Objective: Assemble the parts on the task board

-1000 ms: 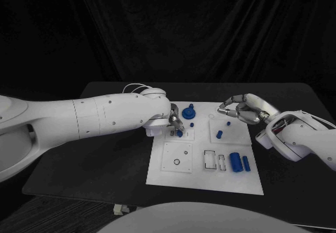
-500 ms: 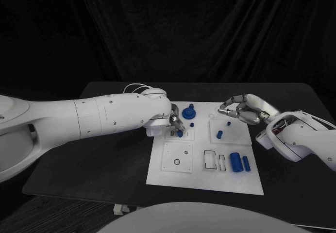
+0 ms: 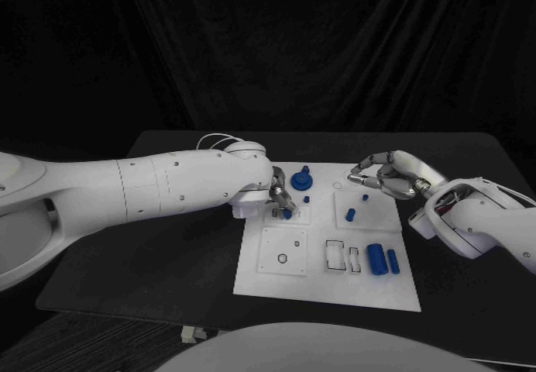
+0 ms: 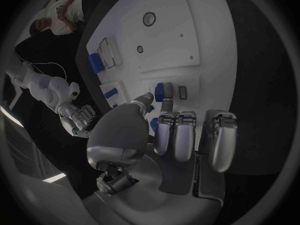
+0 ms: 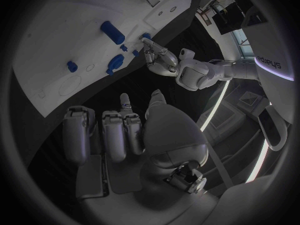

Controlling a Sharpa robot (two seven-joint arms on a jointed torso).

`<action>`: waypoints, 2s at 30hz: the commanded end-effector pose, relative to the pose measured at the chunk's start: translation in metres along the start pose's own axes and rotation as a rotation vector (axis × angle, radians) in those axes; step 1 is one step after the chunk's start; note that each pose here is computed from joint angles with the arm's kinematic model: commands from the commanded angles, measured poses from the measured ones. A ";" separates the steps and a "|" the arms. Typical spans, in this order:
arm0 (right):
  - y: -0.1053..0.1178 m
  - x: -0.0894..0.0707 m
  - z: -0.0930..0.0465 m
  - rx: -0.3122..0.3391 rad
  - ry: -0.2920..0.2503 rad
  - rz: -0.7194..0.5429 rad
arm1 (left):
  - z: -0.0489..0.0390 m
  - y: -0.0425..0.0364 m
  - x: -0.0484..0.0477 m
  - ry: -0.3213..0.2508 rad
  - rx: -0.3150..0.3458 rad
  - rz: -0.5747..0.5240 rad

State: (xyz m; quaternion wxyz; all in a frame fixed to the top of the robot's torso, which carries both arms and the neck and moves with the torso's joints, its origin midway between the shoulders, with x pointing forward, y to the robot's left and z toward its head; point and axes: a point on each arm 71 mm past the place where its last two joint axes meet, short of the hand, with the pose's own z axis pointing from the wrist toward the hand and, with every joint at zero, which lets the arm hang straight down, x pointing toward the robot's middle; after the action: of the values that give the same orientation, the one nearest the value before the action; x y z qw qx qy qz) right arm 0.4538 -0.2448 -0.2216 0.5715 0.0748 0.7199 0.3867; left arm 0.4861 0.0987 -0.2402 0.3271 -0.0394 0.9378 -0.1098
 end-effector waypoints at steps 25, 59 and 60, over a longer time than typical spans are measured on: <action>-0.002 0.001 -0.001 0.004 0.003 -0.001 | 0.0024 0.0023 -0.0003 0.005 -0.035 0.019; -0.006 0.000 -0.004 0.012 0.006 -0.001 | -0.0347 -0.0047 -0.0459 0.201 0.043 0.046; -0.005 0.000 -0.004 0.012 0.007 -0.001 | -0.0332 -0.0058 -0.0475 0.216 0.038 0.052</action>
State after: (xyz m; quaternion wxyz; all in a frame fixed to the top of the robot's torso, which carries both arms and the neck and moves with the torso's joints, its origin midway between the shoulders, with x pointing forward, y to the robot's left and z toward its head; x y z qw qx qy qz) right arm 0.4531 -0.2511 -0.2237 0.5716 0.0781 0.7223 0.3814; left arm 0.5077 0.1106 -0.1828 0.2923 -0.0115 0.9500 -0.1096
